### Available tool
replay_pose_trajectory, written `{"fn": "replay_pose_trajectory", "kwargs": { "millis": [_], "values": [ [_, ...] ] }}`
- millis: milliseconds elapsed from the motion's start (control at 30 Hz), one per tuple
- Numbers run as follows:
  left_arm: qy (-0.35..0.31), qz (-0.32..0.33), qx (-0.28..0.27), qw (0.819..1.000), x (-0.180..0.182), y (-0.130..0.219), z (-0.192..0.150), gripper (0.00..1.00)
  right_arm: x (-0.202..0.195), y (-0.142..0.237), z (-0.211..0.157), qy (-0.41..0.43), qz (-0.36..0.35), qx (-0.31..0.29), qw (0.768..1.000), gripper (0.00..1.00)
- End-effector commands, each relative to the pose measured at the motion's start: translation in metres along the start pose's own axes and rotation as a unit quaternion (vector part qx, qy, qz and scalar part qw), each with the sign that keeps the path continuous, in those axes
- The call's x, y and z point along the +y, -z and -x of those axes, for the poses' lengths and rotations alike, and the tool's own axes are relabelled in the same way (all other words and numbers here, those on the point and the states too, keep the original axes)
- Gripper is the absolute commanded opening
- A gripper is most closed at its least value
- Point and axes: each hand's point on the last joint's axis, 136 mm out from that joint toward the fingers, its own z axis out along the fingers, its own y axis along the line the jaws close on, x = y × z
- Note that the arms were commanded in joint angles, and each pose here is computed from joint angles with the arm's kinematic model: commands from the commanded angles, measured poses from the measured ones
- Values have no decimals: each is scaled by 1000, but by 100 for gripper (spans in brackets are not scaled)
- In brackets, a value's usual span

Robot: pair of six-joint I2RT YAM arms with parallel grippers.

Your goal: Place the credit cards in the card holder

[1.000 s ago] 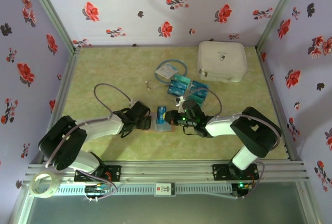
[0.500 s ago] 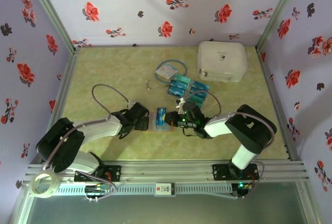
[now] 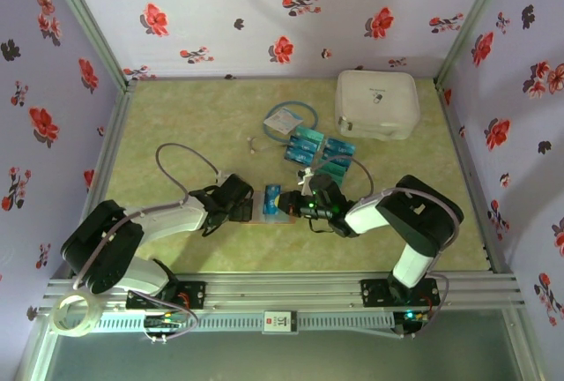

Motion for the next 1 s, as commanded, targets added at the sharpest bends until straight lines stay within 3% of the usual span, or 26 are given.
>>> {"fn": "replay_pose_trajectory", "kwargs": {
  "millis": [0, 700, 967],
  "values": [
    [-2, 20, 3, 1000, 8, 1, -5, 100, 5, -4, -5, -3, 20, 6, 1000, 0],
    [-1, 19, 1, 1000, 9, 2, -6, 100, -4, -2, -10, -26, 17, -2, 1000, 0],
    [-2, 6, -17, 1000, 6, 16, 8, 100, -8, 1, -12, -38, 19, -9, 999, 0]
  ]
}}
